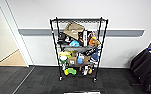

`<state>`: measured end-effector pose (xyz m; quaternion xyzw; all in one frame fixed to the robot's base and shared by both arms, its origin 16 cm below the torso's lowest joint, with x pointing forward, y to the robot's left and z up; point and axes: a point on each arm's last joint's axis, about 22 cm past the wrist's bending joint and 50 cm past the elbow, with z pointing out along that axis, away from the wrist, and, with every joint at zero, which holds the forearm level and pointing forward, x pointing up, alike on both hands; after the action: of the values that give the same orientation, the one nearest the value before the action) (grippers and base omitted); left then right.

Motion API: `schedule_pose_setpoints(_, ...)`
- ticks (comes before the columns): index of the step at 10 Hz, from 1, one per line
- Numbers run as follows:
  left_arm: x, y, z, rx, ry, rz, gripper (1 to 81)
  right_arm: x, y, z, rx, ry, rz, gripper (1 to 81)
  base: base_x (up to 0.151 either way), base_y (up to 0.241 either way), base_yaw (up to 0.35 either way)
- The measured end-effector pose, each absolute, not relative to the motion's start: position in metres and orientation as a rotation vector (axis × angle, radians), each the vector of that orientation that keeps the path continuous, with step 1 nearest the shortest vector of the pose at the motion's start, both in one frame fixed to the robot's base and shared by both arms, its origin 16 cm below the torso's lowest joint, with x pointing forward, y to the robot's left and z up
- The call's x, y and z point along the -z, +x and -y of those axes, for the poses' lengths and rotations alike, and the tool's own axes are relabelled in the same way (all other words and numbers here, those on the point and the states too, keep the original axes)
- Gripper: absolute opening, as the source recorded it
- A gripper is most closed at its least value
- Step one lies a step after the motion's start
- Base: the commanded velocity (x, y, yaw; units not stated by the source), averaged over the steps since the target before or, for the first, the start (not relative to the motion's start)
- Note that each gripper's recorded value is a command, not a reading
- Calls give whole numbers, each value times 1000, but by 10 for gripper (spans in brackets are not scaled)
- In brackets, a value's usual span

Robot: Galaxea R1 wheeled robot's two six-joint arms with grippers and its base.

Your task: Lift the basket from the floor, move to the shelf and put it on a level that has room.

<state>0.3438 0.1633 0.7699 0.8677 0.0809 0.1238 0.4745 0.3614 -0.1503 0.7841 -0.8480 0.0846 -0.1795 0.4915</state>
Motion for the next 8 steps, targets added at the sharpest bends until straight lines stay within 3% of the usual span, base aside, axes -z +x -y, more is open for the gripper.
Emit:
schedule_pose_setpoints(3,-787,323,-167,-344,2130,-126,10,-804,346,151,484,-2052,-160,10,0,0,0)
schedule_pose_setpoints(8,-778,288,-161,-290,2138,-70,10,-762,309,167,424,-2118,-212,10,0,0,0)
